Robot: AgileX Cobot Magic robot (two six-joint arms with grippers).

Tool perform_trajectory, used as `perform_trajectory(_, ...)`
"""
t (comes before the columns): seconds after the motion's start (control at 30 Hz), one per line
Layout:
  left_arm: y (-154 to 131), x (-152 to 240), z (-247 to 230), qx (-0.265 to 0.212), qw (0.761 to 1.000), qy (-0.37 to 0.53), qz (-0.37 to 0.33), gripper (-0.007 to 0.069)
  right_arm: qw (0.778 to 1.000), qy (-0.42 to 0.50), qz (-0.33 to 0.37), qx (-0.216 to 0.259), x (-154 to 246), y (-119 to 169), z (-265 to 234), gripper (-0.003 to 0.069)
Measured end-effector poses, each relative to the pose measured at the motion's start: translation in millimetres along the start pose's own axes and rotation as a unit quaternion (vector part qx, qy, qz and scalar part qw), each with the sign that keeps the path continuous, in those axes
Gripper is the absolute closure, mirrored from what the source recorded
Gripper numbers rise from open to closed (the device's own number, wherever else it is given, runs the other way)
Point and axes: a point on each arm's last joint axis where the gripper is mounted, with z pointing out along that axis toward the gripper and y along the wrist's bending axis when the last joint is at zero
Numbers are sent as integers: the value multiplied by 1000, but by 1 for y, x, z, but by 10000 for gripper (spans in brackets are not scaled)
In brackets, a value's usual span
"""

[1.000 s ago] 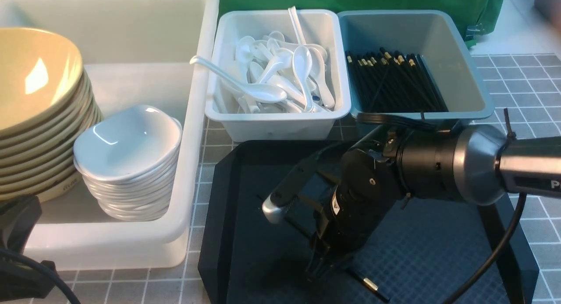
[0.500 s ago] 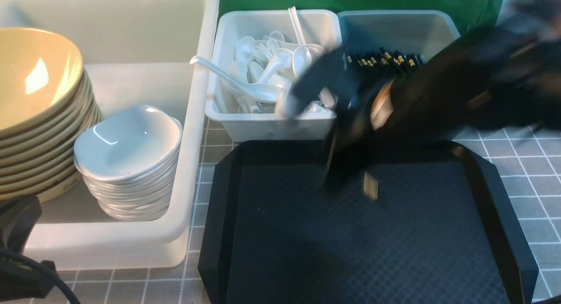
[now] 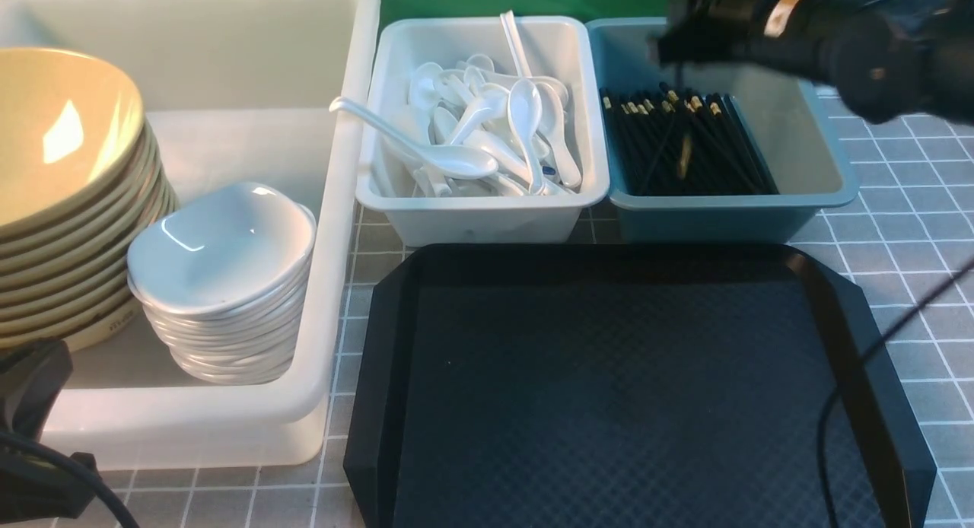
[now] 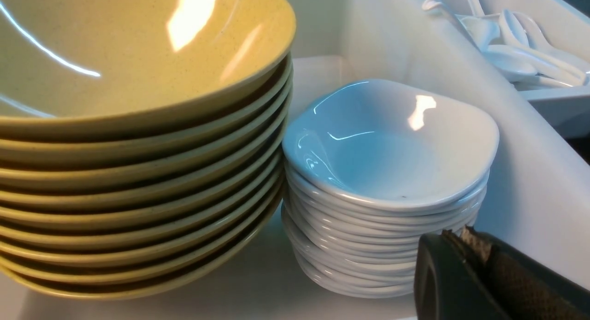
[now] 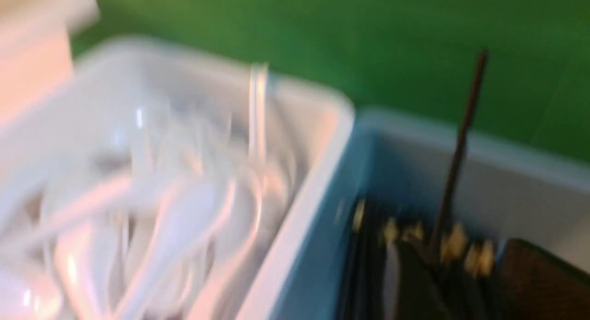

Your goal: On grey table put chopsticks spoon bowls plates into blue grey white boxes.

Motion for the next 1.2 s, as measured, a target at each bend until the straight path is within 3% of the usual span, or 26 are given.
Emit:
perform_trajectory(0.07,0,0,0,0,1000,0,0,634,999,49,4,-6,1,12,0,335)
perform_trajectory(0.13,0,0,0,0,1000,0,0,634,997,66,-23,-22,-4,30,-4,375)
perform_trajectory(0.23,0,0,0,0,1000,0,0,634,989,67,-112,-73,-13,76,-13,536)
perform_trajectory(0.33,0,0,0,0,1000,0,0,634,970,56,-198,-132,-11,130,-19,618)
perform_trajectory(0.6,0,2,0,-1,1000,9,0,634,935,47,-293,-196,22,207,17,627)
perform_trajectory(0.83,0,4,0,-2,1000,24,0,634,941,-33,-285,-179,14,212,59,627)
perform_trajectory(1.03,0,6,0,-2,999,32,0,634,973,-57,-180,-135,-5,166,90,610)
perform_trajectory(1.2,0,6,0,-2,999,33,0,634,985,-3,-124,-119,-26,146,72,589)
